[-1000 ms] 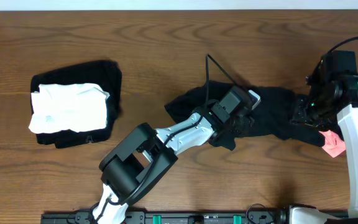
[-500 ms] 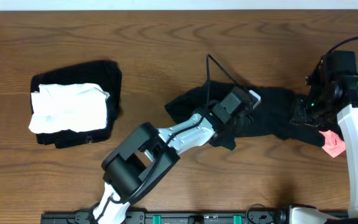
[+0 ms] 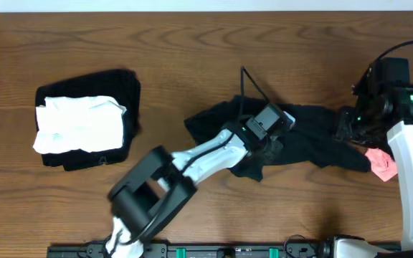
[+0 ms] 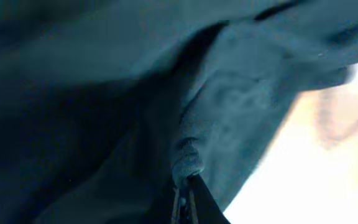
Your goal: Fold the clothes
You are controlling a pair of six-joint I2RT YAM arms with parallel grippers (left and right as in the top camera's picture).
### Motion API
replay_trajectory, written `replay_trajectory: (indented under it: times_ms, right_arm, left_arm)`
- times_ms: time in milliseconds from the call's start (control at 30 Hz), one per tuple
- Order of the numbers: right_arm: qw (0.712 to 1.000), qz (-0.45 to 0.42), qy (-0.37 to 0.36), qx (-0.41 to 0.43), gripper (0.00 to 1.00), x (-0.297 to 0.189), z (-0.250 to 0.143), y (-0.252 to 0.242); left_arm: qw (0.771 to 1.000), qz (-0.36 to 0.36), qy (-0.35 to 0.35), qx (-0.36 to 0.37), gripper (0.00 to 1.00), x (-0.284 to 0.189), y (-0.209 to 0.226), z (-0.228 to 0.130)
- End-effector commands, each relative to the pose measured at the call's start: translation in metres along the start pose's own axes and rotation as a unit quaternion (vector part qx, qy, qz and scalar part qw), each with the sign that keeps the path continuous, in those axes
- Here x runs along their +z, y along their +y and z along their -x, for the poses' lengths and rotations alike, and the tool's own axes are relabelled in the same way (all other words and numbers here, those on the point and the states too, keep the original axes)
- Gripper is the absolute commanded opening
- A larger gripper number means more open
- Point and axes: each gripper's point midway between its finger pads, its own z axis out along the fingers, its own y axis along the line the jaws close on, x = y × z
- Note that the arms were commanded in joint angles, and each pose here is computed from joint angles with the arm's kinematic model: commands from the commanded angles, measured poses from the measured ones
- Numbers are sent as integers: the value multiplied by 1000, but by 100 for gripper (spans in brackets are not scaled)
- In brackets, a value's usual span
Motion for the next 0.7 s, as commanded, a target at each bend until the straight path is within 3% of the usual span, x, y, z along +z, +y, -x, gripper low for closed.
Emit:
replay_trajectory:
  times_ms: [0, 167, 433, 667]
  right_arm:
    - [1000, 7, 11, 1, 49, 19, -10, 3]
    - [998, 50, 38, -2, 45, 61, -31, 13]
    - [997, 50, 53, 7, 41, 91, -49, 8]
    - [994, 98, 46, -26, 50, 89, -46, 24]
  left_arm:
    - [997, 27, -65, 16, 6, -56, 1, 41]
    - [995, 76, -57, 25, 6, -91, 12, 34]
    - [993, 118, 7, 11, 6, -101, 34, 2]
    - [986, 156, 56, -14, 6, -109, 63, -22]
